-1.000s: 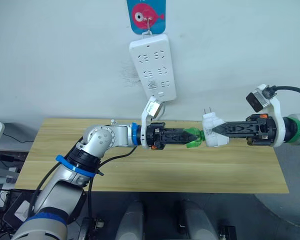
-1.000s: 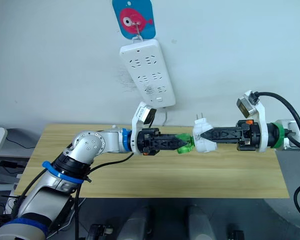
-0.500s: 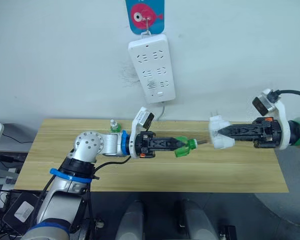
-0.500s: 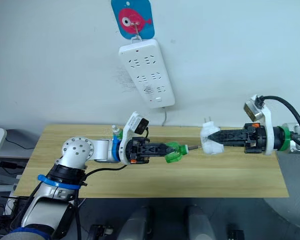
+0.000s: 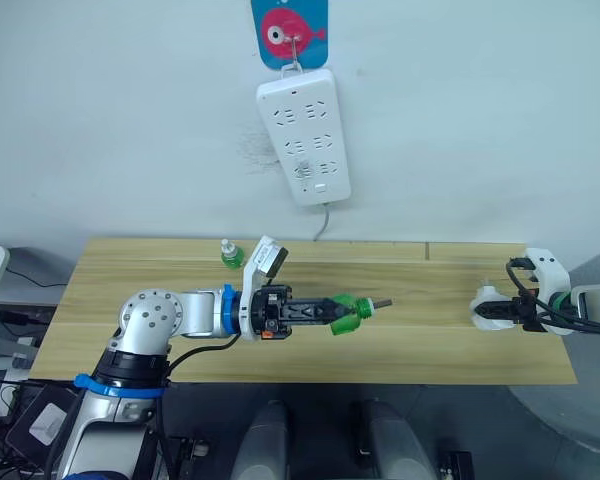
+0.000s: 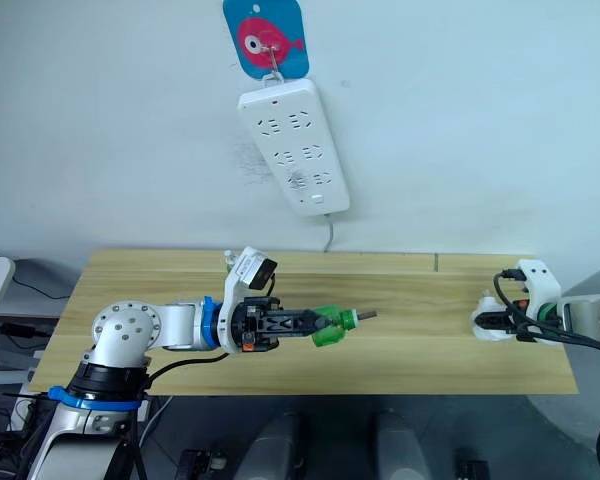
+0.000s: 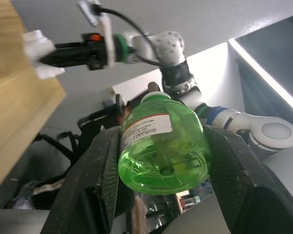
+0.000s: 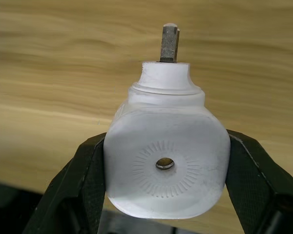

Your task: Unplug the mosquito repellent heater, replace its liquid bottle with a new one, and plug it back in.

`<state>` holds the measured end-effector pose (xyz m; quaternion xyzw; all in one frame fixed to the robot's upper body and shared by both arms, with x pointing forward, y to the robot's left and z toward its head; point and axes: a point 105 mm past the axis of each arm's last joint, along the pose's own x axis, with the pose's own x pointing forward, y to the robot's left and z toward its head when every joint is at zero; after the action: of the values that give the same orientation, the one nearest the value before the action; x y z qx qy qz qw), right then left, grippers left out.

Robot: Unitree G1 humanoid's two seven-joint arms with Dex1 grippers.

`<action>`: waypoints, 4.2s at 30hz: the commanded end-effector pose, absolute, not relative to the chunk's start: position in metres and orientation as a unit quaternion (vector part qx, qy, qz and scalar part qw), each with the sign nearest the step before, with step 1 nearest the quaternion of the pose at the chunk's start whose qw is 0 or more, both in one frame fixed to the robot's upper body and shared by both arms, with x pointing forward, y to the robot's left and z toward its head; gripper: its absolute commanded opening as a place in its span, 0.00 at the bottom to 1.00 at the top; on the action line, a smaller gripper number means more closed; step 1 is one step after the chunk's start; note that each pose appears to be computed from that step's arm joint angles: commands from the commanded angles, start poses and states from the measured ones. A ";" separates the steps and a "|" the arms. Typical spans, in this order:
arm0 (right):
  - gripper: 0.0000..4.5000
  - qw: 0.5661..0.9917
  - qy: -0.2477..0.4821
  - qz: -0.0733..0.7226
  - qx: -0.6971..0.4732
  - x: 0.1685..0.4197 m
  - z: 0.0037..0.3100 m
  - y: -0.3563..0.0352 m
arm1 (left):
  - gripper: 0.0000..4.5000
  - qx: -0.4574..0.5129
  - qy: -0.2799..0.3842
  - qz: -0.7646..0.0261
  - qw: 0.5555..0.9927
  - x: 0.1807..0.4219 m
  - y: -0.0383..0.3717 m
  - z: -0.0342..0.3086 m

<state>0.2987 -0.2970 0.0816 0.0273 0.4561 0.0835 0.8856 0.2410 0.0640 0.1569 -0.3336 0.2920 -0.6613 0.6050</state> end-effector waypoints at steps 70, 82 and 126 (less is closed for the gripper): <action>0.90 0.813 0.233 0.408 0.343 0.285 0.202 -0.104 | 0.50 0.009 -0.129 -0.572 0.810 0.275 0.019 0.181; 0.19 0.815 0.224 0.392 0.363 0.290 0.204 -0.105 | 0.50 0.008 -0.129 -0.568 0.813 0.272 0.018 0.179; 0.27 0.958 0.084 0.163 -0.221 0.355 0.056 -0.221 | 1.00 0.171 -0.069 -0.673 0.716 0.288 0.027 0.165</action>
<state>0.3531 -0.2188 0.0484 -0.2236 0.0984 0.1633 0.9559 0.2903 0.0277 0.1580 0.1677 -0.0477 -0.6744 0.7174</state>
